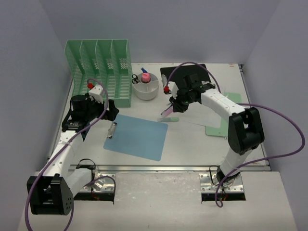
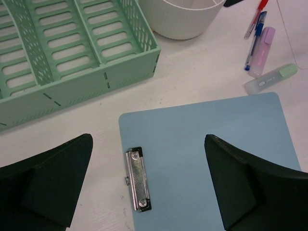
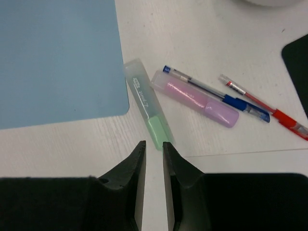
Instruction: Organize the desk
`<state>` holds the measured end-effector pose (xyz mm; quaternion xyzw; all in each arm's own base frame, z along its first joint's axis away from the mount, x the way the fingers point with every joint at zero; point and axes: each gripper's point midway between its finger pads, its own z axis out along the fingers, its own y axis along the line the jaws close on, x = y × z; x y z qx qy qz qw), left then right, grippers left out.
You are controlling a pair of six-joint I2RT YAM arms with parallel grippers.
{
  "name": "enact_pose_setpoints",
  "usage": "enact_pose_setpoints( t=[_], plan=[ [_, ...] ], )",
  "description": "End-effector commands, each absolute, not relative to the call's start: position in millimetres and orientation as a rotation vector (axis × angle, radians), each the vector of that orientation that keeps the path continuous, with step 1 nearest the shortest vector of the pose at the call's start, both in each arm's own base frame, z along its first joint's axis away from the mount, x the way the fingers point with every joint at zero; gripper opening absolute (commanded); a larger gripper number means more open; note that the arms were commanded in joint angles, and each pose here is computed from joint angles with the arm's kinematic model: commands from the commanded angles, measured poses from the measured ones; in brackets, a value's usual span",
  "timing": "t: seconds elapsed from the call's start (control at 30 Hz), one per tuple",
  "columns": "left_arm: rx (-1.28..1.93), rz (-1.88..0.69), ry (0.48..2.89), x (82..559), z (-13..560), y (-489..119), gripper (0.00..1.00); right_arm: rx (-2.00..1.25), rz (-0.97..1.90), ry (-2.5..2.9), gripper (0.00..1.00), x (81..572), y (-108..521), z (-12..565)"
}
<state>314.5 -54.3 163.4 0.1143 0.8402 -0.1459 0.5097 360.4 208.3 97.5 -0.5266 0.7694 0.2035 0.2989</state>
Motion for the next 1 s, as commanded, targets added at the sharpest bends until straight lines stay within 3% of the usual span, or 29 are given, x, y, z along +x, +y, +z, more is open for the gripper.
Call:
enact_pose_setpoints(
  t=[0.0,0.43,0.97],
  plan=[
    [0.322,-0.346,1.946,323.4,189.5,-57.7,1.0,-1.466,0.469,2.014,0.21,360.3,199.4,93.8],
    [0.342,-0.34,1.935,319.6,192.7,-58.2,1.0,-1.516,0.64,1.891,0.27,338.5,199.0,56.4],
    [0.341,-0.352,1.953,318.5,191.2,-60.9,1.0,-1.597,0.715,1.749,0.3,366.2,210.2,38.6]
  ],
)
